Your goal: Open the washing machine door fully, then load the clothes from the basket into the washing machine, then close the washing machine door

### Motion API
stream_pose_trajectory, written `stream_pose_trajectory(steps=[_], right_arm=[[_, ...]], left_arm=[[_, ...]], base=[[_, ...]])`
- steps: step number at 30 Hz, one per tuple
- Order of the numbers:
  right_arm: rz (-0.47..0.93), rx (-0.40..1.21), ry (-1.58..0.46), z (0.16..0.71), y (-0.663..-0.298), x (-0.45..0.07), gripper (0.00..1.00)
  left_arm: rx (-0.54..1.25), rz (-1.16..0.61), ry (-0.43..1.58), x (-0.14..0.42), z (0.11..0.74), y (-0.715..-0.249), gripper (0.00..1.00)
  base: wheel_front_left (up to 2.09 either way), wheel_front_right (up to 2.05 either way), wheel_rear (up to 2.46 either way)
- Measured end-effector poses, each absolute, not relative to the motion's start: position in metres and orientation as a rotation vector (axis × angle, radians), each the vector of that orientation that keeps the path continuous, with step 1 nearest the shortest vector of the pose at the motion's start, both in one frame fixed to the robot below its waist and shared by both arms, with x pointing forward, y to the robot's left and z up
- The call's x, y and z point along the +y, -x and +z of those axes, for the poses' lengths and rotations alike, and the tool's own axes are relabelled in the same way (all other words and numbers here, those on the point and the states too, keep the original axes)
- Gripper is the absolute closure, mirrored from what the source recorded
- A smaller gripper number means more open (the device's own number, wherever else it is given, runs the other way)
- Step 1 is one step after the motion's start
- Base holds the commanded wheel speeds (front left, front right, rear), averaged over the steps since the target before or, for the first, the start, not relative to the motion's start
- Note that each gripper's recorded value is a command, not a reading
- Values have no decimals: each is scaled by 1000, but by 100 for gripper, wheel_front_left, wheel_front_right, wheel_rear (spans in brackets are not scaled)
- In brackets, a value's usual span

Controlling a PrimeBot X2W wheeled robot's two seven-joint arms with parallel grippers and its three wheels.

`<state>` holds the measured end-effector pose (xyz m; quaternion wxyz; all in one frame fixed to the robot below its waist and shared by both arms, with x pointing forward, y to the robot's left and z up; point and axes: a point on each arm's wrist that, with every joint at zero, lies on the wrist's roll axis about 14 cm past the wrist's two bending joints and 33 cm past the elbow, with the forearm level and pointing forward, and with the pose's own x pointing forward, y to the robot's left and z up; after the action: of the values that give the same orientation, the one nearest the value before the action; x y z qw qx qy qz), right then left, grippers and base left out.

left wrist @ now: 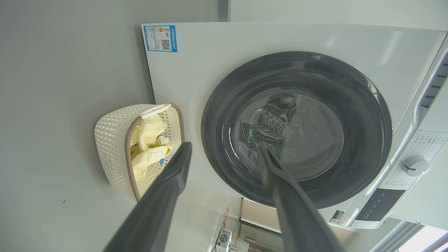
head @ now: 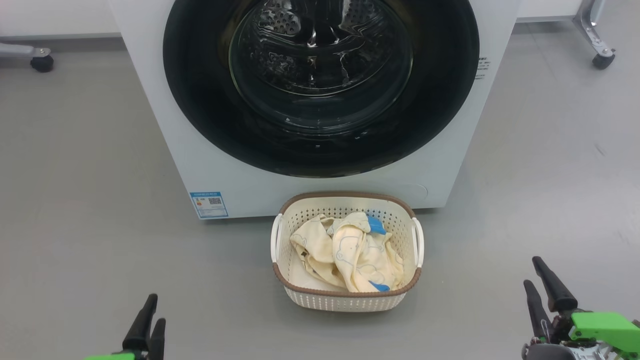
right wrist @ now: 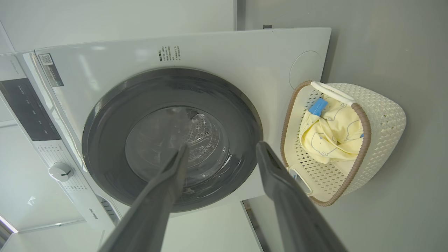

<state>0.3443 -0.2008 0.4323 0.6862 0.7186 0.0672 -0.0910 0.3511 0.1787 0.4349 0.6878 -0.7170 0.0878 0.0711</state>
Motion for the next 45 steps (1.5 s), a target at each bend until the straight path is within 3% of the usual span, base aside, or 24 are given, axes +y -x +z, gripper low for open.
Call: stream_pose_trajectory(steps=[19, 45], right_arm=[[-190, 118, -1494, 443, -349, -206, 0], [-134, 120, -881, 455, -356, -214, 0]], left_arm=[[171, 119, 1528, 171, 448, -360, 0], [146, 66, 1009, 172, 462, -370, 0]], base=[[0, 0, 0], [0, 0, 0]])
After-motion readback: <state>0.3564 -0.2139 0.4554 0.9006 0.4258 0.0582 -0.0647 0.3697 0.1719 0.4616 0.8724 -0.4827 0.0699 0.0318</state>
